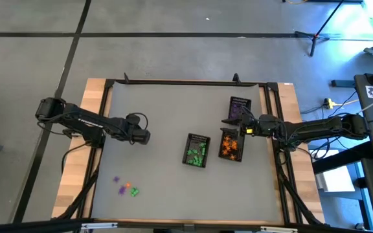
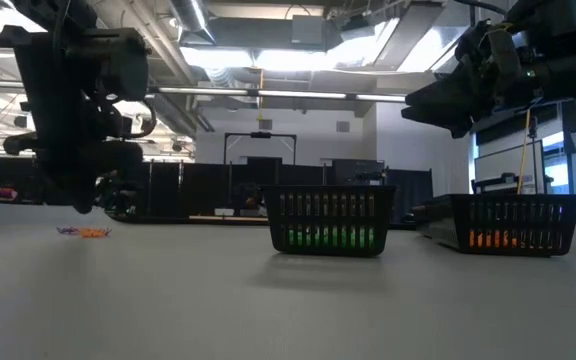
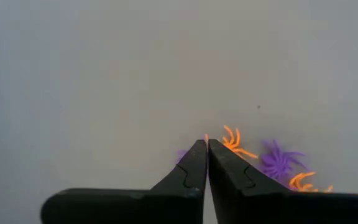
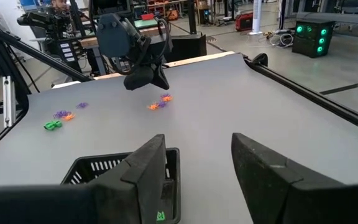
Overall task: Sort Halloween decoration
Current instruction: Put the top orange spider toy into the bottom right bin
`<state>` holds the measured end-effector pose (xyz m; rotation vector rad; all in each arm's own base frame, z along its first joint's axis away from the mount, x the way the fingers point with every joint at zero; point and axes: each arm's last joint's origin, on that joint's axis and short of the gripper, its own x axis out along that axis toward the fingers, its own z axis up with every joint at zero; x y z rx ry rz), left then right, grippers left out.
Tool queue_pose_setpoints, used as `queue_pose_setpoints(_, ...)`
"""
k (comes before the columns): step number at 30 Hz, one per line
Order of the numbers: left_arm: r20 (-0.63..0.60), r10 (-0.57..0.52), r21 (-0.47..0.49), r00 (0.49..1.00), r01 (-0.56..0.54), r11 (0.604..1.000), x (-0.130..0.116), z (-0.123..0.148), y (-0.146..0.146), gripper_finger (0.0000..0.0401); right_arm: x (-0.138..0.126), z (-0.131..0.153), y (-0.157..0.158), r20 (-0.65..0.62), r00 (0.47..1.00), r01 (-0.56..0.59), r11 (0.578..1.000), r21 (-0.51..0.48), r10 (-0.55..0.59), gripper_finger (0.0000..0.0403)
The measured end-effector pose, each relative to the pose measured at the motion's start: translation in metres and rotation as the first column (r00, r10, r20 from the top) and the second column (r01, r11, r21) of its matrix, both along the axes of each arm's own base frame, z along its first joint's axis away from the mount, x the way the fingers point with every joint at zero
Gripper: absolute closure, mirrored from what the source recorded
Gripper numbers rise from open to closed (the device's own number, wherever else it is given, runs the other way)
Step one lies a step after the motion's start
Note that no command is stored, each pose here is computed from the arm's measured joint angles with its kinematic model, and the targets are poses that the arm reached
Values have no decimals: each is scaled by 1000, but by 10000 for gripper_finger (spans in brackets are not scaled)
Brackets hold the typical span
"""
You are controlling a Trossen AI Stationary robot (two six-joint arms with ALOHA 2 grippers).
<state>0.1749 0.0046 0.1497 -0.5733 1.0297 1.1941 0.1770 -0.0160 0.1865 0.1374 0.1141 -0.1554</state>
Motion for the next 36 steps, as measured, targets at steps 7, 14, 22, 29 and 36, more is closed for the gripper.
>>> queue_pose_setpoints(7,44,-52,-24,998,53,998,7,0,-1,326,0,0,0,0,1000,0,1000,0,0,219)
queue_pose_setpoints(14,53,-67,-43,996,69,997,10,-3,-1,280,0,0,0,0,1000,0,1000,0,0,219)
queue_pose_setpoints(22,-54,-57,-69,997,53,996,14,-21,-1,276,0,0,0,0,1000,-1,1000,0,1,219)
queue_pose_setpoints(29,-80,-49,-59,996,45,997,19,-30,1,276,0,0,0,-1,1000,-1,1000,0,1,219)
queue_pose_setpoints(36,-73,-53,-61,996,48,997,19,-30,0,315,0,0,0,0,1000,-1,1000,0,1,219)
